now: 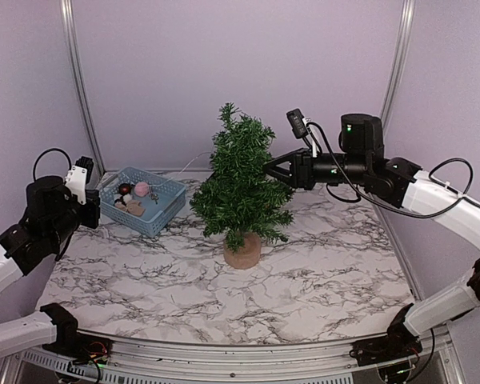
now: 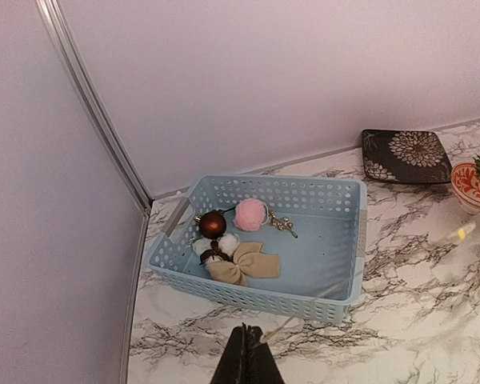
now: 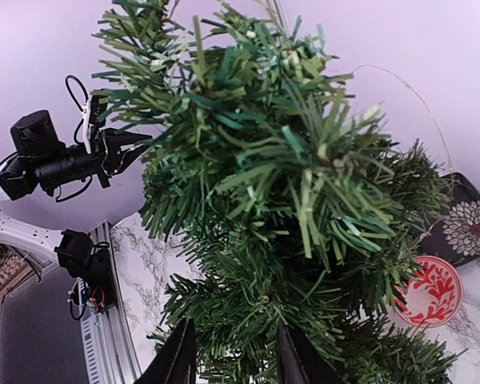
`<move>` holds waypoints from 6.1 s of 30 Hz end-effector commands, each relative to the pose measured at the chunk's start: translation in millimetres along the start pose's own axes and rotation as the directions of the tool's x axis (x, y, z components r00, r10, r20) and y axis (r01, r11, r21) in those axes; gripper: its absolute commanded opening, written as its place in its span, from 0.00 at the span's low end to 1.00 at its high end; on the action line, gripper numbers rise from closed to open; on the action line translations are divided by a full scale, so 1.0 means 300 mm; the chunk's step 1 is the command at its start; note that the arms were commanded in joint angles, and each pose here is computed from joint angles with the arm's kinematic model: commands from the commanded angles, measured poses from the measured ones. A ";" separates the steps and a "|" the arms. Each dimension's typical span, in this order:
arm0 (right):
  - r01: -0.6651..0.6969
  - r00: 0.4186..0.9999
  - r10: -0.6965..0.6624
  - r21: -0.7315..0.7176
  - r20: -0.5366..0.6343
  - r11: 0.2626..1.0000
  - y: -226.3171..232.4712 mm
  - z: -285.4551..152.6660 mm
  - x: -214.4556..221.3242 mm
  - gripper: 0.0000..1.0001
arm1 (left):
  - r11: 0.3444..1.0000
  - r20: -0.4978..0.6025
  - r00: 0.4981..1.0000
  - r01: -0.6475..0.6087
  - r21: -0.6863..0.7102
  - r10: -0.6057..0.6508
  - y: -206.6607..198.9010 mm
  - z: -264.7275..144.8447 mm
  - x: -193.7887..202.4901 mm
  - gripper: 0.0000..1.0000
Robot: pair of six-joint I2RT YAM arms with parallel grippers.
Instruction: Decorate the small christmas tree
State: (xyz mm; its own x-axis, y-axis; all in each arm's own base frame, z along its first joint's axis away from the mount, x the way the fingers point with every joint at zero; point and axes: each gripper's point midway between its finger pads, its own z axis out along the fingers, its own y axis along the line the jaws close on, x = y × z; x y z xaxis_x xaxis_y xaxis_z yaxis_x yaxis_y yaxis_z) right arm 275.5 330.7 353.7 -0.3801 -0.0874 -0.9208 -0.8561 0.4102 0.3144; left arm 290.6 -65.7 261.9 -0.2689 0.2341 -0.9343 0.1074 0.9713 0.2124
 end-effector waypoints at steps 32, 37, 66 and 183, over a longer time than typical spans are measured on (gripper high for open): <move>0.422 0.906 -0.417 -0.074 0.074 0.904 0.277 0.182 -0.154 0.53 | 0.958 0.199 0.979 -0.105 0.267 0.052 -0.087 -0.210 -0.154 0.00; 0.435 0.899 -0.428 -0.081 0.096 0.897 0.300 0.157 -0.176 0.56 | 0.931 0.263 0.964 -0.129 0.340 0.037 -0.122 -0.242 -0.257 0.00; 0.378 0.922 -0.352 -0.187 0.161 0.907 0.399 0.027 -0.188 0.76 | 0.801 0.504 0.843 -0.429 0.419 0.188 -0.553 -0.197 -0.729 0.00; 0.362 0.901 -0.386 0.144 0.198 0.921 0.293 -0.058 -0.330 0.00 | 0.815 0.534 0.842 -0.252 0.521 -0.082 -0.607 -0.214 -0.778 0.00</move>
State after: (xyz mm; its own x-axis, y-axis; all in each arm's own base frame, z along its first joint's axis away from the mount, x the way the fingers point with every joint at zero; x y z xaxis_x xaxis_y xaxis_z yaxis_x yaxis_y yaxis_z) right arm 218.7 381.1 445.1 0.0203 -0.1090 -0.9938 -0.9208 0.3852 -0.0610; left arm 261.0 -300.5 405.0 0.1965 0.1480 -0.9693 0.7207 0.6484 0.2452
